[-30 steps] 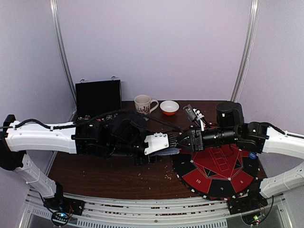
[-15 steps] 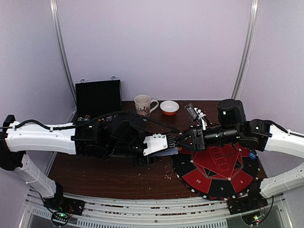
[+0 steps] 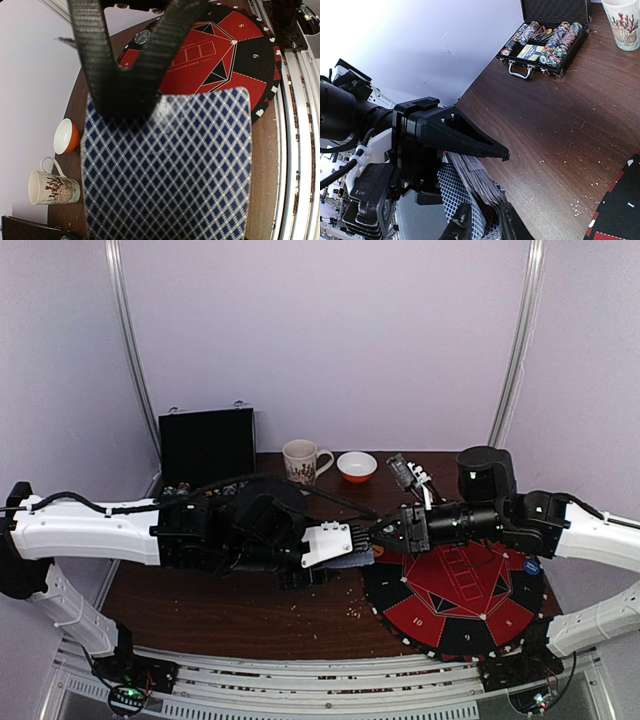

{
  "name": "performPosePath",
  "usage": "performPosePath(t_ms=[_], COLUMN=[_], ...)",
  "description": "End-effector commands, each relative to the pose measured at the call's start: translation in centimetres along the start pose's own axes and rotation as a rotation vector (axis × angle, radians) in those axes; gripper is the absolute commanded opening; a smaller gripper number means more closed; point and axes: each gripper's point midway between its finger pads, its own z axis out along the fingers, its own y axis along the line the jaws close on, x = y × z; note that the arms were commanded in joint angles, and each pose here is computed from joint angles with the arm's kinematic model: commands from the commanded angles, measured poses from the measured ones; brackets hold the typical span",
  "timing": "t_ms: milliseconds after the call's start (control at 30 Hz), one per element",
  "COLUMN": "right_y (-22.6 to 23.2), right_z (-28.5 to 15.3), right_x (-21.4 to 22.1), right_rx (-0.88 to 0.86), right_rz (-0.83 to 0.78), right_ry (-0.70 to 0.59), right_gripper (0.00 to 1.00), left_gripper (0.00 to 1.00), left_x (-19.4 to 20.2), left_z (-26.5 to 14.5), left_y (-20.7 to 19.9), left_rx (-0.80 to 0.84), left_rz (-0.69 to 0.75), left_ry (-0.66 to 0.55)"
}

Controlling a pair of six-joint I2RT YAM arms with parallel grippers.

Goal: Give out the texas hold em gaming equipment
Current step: Pick up the poker card from the face-down deck piles.

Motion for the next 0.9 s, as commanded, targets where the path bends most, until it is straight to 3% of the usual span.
performPosePath(t_ms=[0, 200, 867], right_y=[0.4, 0.5, 0.1], right_z=[0.3, 0.0, -4.3], right_x=[0.0, 0.1, -1.7], right_rx=[-0.035, -0.037, 0.087], right_rz=[-0.001, -0.004, -0.069], right_ry=[-0.001, -0.006, -0.086], right_gripper=[0.21, 0.0, 0.0], left_gripper=[0.51, 0.51, 0.51], left_x=[-1.9, -1.8, -1.0], left_z=[-0.9, -0.8, -0.8], left_y=[1.4, 1.3, 1.4], left_rx=[-0.038, -0.034, -0.039], left_rz=[-0.035, -0.035, -0.054], left_ry=[-0.073, -0.07, -0.058])
